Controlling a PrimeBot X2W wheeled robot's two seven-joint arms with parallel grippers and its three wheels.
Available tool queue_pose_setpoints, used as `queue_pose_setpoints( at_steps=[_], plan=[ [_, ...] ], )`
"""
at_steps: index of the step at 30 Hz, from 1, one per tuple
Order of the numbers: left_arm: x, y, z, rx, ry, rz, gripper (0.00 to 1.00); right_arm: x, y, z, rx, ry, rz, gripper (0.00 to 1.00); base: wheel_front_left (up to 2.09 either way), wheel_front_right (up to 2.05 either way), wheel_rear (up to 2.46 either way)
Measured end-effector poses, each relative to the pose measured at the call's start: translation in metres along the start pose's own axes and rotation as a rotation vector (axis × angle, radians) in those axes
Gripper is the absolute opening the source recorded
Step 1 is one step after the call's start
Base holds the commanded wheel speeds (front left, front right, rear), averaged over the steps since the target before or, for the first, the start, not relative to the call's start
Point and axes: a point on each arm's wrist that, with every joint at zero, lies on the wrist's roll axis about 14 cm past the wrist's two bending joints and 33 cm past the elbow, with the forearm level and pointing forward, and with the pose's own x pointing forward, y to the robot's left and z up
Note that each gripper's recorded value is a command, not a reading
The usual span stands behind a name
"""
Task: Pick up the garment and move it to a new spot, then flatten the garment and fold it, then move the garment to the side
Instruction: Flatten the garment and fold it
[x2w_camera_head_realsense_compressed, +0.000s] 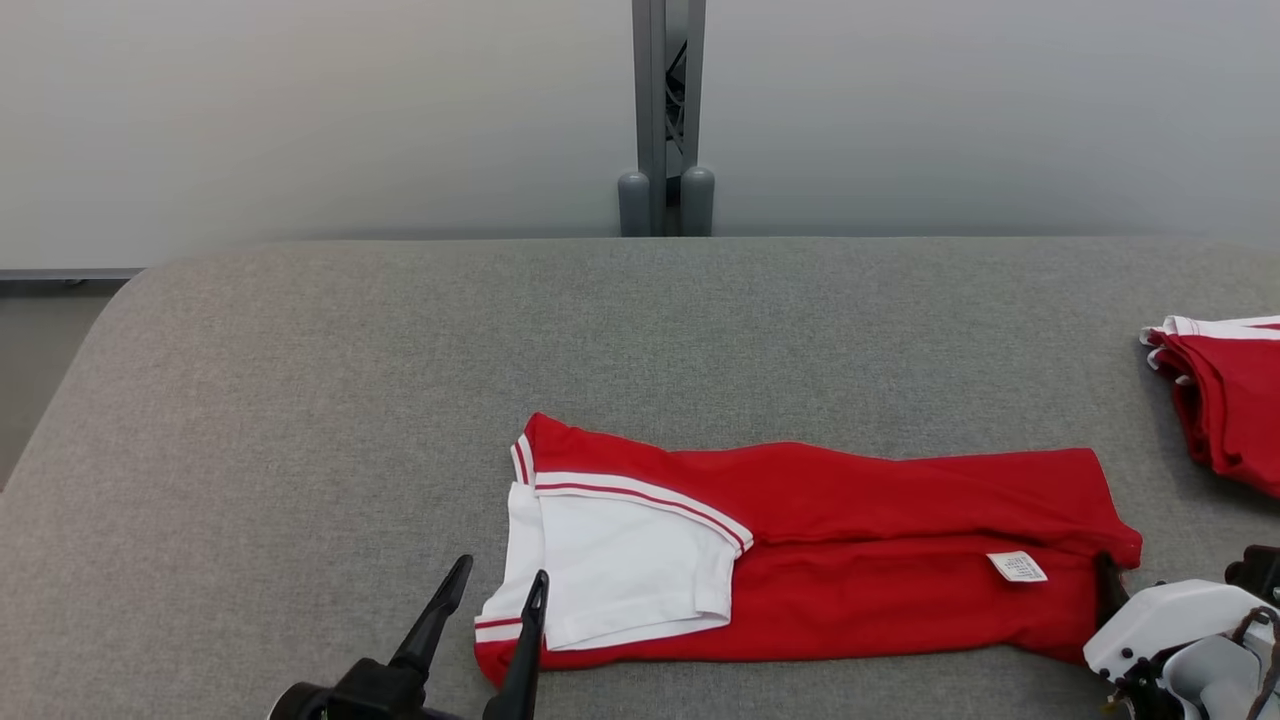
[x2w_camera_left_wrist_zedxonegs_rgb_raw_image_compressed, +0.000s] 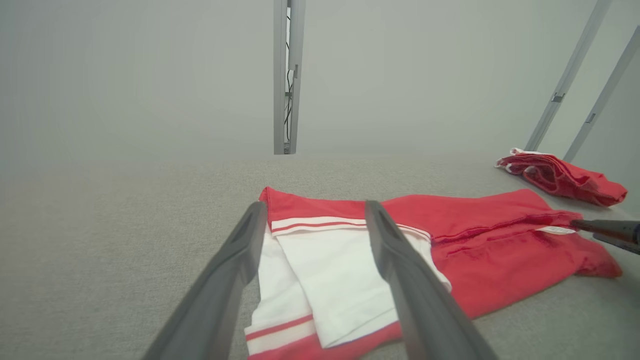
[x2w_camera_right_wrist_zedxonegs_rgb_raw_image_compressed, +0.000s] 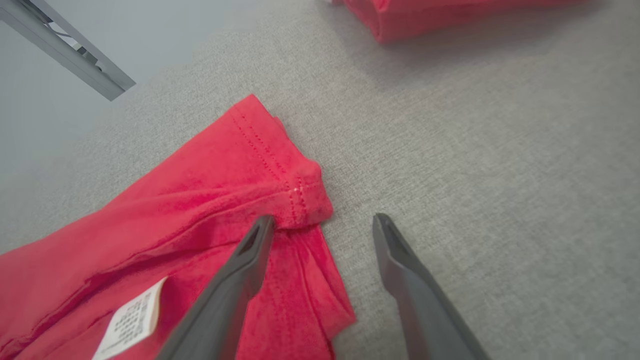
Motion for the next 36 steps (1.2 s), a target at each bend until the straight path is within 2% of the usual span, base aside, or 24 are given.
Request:
queue_pose_setpoints(
  at_steps=[12,19,25,31,36],
  plan=[
    [0.006,-0.003,0.008,0.032,-0.023,-0.041,1.0,0.003,0.002,-0.004,0.001,0.014,-0.005,1.0,0.0,0.0,0.0],
    [0.005,-0.003,0.007,0.029,-0.02,-0.041,1.0,0.008,-0.009,0.02,0.01,-0.071,-0.03,1.0,0.0,0.0,0.0],
    [0.005,-0.006,0.005,0.028,-0.013,-0.053,1.0,0.015,-0.006,0.026,0.001,-0.081,-0.028,1.0,0.0,0.0,0.0],
    [0.006,0.002,0.006,0.031,-0.015,-0.031,1.0,0.018,0.004,-0.004,-0.028,0.036,-0.013,1.0,0.0,0.0,0.0],
    [0.006,0.004,0.006,0.03,-0.015,-0.023,1.0,0.016,0.001,-0.015,-0.052,0.086,-0.016,1.0,0.0,0.0,0.0]
  ],
)
